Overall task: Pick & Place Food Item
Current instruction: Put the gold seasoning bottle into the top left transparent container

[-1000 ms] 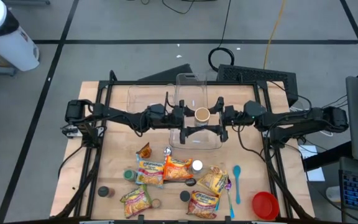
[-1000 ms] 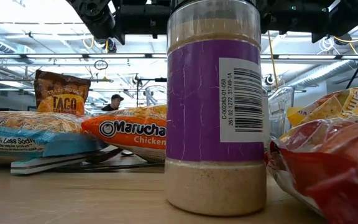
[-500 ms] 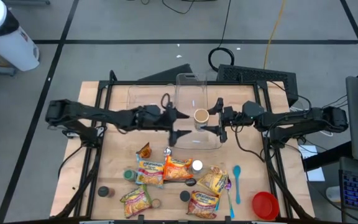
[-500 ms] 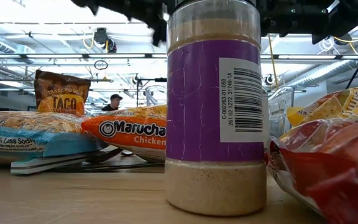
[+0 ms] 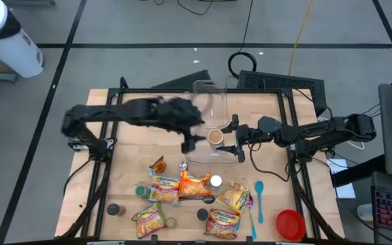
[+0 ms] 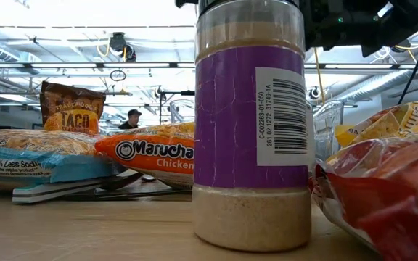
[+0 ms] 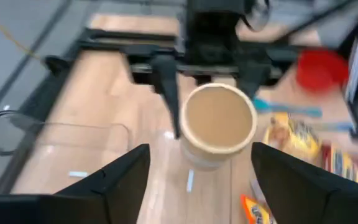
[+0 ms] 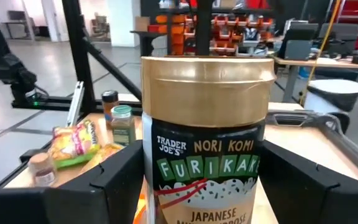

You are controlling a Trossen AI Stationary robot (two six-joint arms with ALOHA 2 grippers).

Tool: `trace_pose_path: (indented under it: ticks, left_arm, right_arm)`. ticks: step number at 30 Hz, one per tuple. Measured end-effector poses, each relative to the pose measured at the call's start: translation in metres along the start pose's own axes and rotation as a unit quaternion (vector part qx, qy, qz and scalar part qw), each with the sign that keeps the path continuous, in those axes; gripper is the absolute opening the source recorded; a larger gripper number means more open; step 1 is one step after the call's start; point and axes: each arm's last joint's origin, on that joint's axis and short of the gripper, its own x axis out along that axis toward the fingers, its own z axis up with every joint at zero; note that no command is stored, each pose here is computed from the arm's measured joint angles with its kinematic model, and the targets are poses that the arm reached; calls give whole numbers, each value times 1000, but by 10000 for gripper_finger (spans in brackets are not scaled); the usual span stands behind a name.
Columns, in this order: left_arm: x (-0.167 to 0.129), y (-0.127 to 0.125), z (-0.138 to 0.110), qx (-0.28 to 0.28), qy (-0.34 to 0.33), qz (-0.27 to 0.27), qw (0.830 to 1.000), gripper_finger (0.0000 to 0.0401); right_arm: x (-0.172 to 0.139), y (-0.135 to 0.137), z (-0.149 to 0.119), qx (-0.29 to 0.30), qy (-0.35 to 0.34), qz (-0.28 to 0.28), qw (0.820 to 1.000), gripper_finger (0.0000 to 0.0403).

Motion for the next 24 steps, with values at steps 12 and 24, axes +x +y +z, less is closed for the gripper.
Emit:
trace_pose_path:
  ticks: [12,24]
  left_arm:
    - [58,-12,13,73,58,-3,996,392]
    - [57,2,14,16,57,-24,998,311]
  right_arm:
    - [4,-1,-4,7,12,-2,1000,263]
    - [4,-1,-5,6,17,-2,1000,263]
